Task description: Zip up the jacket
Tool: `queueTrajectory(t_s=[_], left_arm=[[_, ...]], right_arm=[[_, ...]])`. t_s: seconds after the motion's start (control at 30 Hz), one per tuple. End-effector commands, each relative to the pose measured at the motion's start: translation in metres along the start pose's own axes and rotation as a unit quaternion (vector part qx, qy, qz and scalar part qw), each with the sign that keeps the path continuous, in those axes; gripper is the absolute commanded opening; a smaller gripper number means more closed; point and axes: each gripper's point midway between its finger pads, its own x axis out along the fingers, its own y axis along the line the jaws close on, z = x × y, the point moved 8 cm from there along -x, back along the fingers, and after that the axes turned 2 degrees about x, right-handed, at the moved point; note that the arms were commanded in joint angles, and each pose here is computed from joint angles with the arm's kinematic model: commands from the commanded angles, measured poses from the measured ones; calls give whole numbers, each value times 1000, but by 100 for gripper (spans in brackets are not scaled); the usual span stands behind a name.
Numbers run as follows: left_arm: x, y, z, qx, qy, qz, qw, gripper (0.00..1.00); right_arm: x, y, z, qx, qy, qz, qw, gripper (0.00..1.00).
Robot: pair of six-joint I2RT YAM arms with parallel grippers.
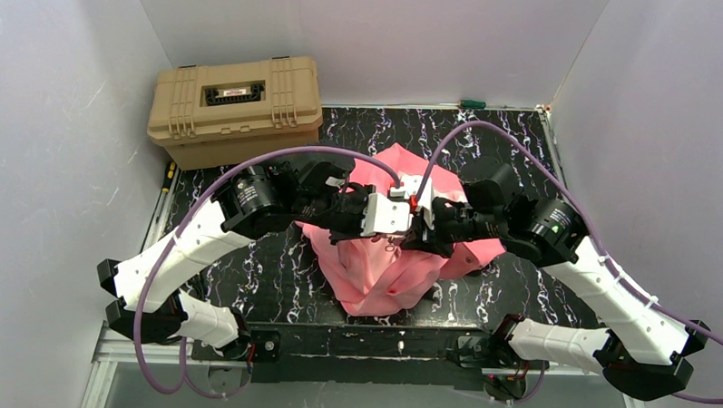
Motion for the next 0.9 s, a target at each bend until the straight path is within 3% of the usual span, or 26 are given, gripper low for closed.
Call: queueTrajectory(t_s=[0.0,0.53,0.87], left_arm=[[-11,3,10,-3,-29,30,999,0],[-16,9,11,1,-27,60,998,0],[-22,-1,8,18,-42,43,998,0]], right_arm=[[0,4,12,-20,-35,16,999,1],[1,4,1,-10,-7,10,1000,1],[1,2,5,30,-54,-33,998,1]])
